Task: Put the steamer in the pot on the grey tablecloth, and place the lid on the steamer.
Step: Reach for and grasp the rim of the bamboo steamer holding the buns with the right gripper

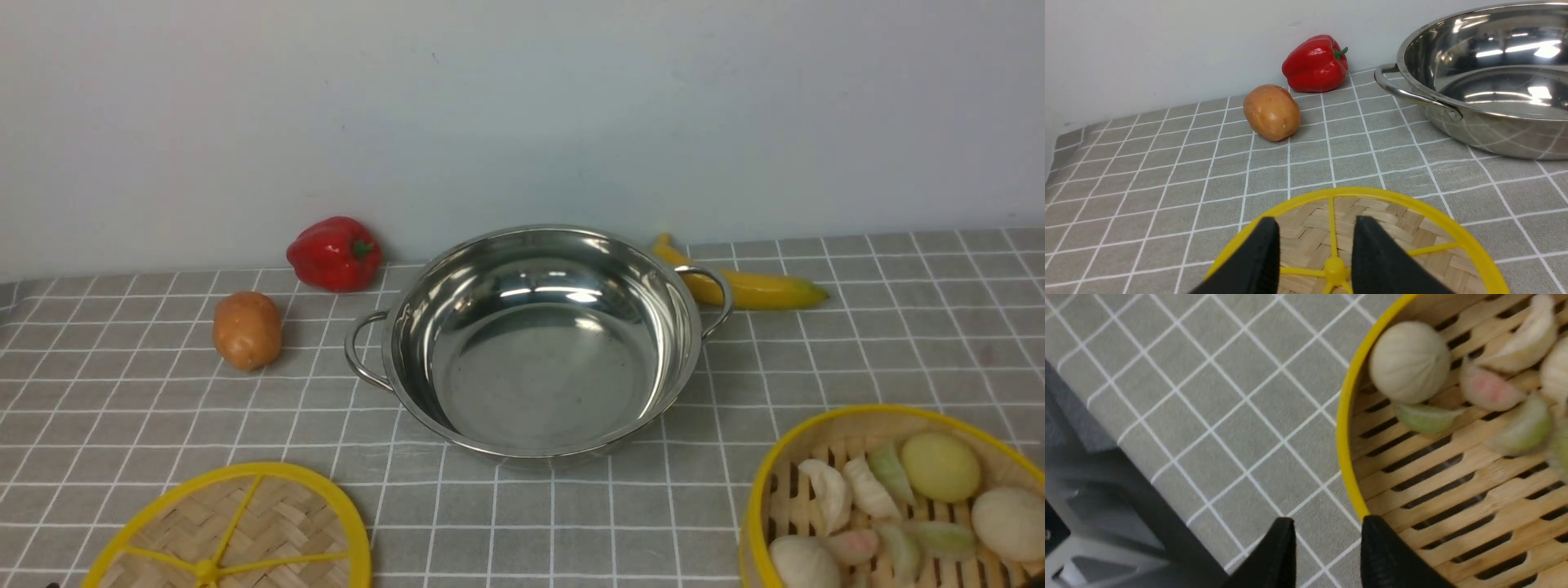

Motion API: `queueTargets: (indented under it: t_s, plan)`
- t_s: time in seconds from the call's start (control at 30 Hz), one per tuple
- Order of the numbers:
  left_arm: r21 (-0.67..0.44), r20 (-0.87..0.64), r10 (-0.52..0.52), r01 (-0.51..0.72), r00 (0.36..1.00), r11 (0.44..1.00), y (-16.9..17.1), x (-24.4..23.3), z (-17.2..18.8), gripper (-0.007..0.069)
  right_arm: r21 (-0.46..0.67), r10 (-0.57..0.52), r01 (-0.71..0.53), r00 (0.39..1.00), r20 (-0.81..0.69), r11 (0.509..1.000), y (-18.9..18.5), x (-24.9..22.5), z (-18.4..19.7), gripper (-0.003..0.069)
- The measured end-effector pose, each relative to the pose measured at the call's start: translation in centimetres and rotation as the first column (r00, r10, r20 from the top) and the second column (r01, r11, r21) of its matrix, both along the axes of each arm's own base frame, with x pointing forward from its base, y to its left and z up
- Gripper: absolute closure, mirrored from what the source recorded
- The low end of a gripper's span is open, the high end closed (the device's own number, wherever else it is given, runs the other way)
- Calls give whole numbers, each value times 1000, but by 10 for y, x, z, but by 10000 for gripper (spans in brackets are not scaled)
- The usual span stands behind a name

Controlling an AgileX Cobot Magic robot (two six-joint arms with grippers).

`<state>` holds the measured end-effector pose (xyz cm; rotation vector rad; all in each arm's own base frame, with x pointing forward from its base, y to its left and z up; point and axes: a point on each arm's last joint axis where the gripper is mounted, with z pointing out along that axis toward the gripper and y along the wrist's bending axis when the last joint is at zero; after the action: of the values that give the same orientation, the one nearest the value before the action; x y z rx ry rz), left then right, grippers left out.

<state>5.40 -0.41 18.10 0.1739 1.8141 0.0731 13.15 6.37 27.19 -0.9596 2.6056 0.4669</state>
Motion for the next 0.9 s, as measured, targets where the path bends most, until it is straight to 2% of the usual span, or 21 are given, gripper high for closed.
queueTargets:
  t_s: [0.17,0.27,0.47,0.9]
  plan:
    - [0,0,0,0,1000,1000,0,0,0,382,-174,110,-128,988,-113,976,17,9,-23,408]
    - [0,0,0,0,1000,1000,0,0,0,382,-224,177,-201,976,-125,954,31,9,-31,379]
    - [0,0,0,0,1000,1000,0,0,0,382,-262,176,-201,978,-116,944,44,21,-45,328]
    - [0,0,0,0,1000,1000,0,0,0,382,-315,163,-212,971,-175,925,52,40,-74,321]
